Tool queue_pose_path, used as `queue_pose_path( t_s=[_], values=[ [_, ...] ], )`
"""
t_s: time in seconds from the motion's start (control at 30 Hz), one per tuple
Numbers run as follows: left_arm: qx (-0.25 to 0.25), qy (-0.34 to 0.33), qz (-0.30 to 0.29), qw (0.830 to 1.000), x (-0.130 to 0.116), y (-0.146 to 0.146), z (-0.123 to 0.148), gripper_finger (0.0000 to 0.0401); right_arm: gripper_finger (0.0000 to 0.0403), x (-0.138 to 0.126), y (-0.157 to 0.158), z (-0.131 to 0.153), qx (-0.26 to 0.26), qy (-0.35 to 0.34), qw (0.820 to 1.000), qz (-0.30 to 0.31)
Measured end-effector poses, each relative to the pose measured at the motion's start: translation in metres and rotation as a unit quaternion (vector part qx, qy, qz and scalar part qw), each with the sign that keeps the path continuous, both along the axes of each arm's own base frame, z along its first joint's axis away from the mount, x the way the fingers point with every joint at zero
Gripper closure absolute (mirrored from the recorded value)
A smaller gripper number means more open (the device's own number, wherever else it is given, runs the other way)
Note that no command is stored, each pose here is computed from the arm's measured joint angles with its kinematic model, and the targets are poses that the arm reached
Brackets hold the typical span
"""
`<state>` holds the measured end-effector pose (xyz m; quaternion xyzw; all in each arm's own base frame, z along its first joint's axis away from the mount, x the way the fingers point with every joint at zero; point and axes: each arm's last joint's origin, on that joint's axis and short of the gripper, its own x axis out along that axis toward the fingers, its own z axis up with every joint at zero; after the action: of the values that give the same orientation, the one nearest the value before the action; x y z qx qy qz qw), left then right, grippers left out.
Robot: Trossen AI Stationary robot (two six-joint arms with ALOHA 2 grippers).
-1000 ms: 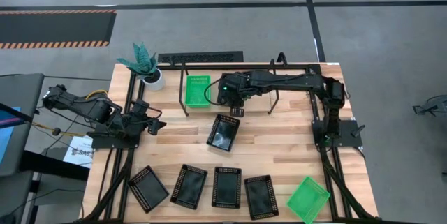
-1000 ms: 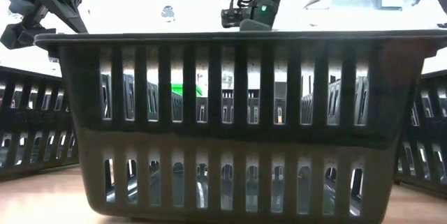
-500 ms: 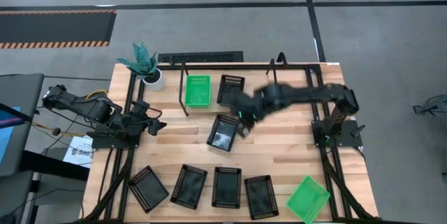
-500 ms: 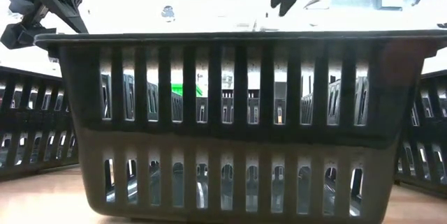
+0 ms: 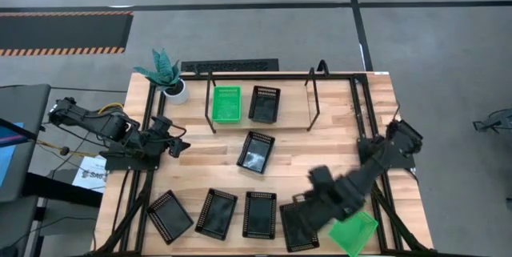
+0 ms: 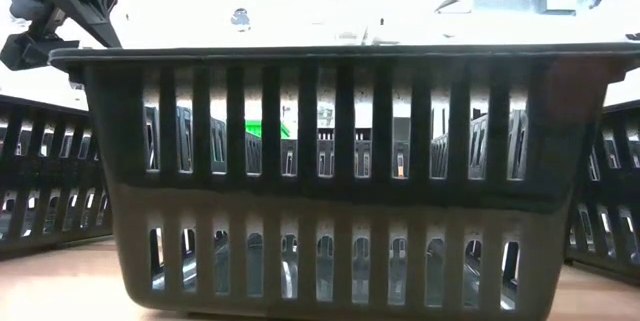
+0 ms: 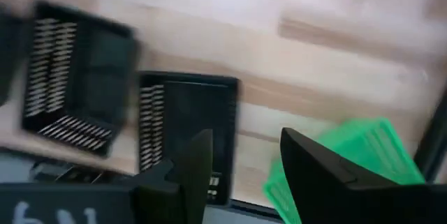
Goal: Stack baskets on shelf by color
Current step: Stack the green bin on top of the green stacked bins on the shelf
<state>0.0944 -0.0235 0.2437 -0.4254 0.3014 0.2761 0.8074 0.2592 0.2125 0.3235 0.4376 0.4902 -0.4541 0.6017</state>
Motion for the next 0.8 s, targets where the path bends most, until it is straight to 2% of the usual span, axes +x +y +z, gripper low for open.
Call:
queue_pose_path(
  t_s=[0.07, 0.1, 0.17, 0.5, 0.8],
  values=[
    [0.001, 0.002, -0.006, 1.0, 0.0, 0.0, 0.0, 0.014, 0.0203, -0.013, 0.013, -0.009, -0.004, 0.006, 0.999, -0.033],
    [0.003, 0.002, -0.007, 1.0, 0.0, 0.0, 0.0, 0.014, 0.02, -0.018, 0.018, -0.013, 0.0, 0.02, 0.999, -0.03],
    [0.006, 0.003, -0.011, 1.0, 0.0, 0.0, 0.0, 0.014, 0.0197, -0.025, 0.024, -0.023, 0.029, 0.071, 0.996, -0.034],
    [0.01, 0.006, -0.02, 1.0, 0.0, 0.0, 0.0, 0.014, 0.0199, -0.038, 0.027, -0.075, 0.061, 0.175, 0.981, -0.06],
    [0.011, 0.01, -0.031, 0.999, 0.0, -0.001, 0.0, 0.014, 0.0199, -0.037, 0.029, -0.105, 0.093, 0.173, 0.978, -0.068]
  ],
)
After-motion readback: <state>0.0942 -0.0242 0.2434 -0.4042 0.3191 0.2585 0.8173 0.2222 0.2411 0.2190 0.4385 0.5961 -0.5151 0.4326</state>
